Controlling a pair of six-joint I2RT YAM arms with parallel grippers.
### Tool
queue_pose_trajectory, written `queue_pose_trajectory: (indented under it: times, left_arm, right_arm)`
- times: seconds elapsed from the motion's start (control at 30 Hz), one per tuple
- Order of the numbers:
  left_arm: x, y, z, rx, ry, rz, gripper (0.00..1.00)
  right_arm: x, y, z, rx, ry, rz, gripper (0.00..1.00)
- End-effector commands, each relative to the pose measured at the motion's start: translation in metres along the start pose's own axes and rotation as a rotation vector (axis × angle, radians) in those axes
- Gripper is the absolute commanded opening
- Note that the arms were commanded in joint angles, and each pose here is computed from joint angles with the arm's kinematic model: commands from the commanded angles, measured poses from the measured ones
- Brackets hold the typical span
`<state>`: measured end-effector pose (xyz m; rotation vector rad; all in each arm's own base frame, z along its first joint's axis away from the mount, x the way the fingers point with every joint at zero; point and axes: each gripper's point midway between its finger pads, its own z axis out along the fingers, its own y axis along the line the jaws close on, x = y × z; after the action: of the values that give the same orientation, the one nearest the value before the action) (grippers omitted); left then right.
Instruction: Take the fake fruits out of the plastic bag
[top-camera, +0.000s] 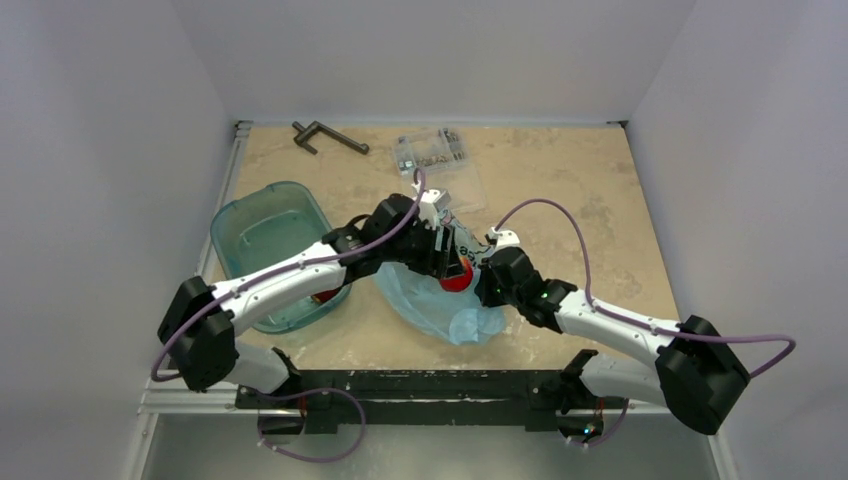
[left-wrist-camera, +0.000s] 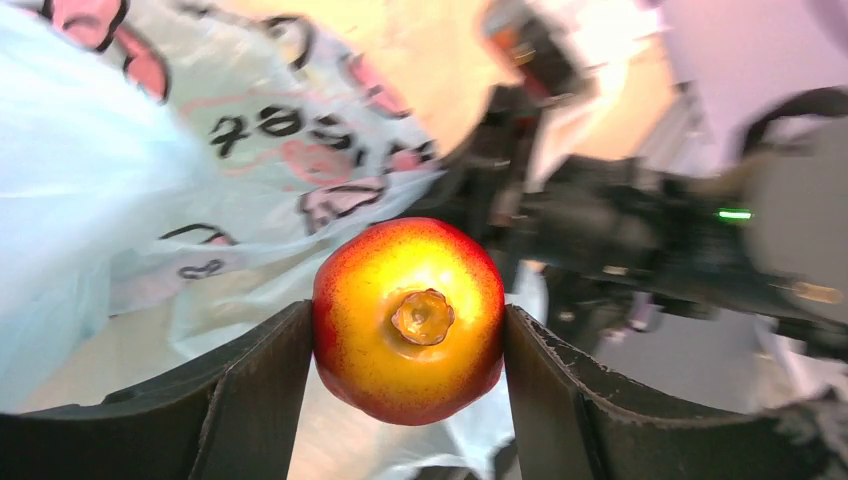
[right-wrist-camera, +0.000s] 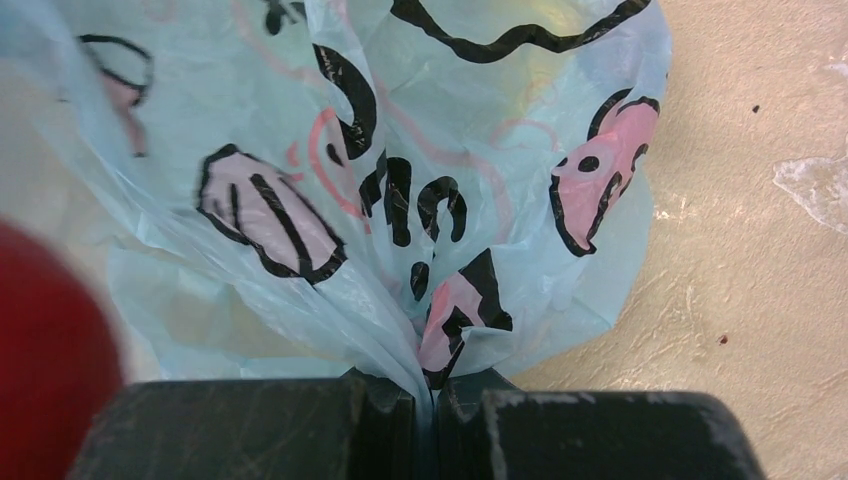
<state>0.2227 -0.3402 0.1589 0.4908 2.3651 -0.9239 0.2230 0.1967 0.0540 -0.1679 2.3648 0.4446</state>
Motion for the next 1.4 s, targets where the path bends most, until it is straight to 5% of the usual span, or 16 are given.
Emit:
queue_pose_trajectory:
  times: [0.0, 0.13, 0.27, 0.6, 0.87, 1.37]
  left_arm:
    - [-0.032, -0.056, -0.034, 0.343, -0.072, -0.086, 0.06]
    - [-0.046, -0.083, -0.065, 0.541, -0.109, -0.112, 0.00]
    - [-0.059, -0.088, -0.100, 0.542, -0.173, -0.067, 0.00]
    - [-0.055, 0.047, -0.210, -0.341, -0.384, 0.082, 0.00]
    - [-0.024, 0.157, -0.246, -0.930, -0.350, -0.019, 0.00]
    - [-0.016, 0.256, -0.177, -1.238, -0.123, -0.177, 0.00]
  right_arm:
    - [-0.009, 0.000, -0.002, -0.005, -0.043, -0.001, 0.00]
    - [-0.008, -0.001, -0.002, -0.004, -0.041, -0.001, 0.00]
    - [-0.008, 0.000, -0.002, -0.005, -0.041, -0.001, 0.00]
    - [-0.008, 0.001, -0.002, -0.009, -0.038, -0.004, 0.00]
    - [-0.008, 0.001, -0.002, -0.014, -0.042, -0.006, 0.00]
    - [-0.008, 0.001, -0.003, -0.017, -0.045, -0.005, 0.00]
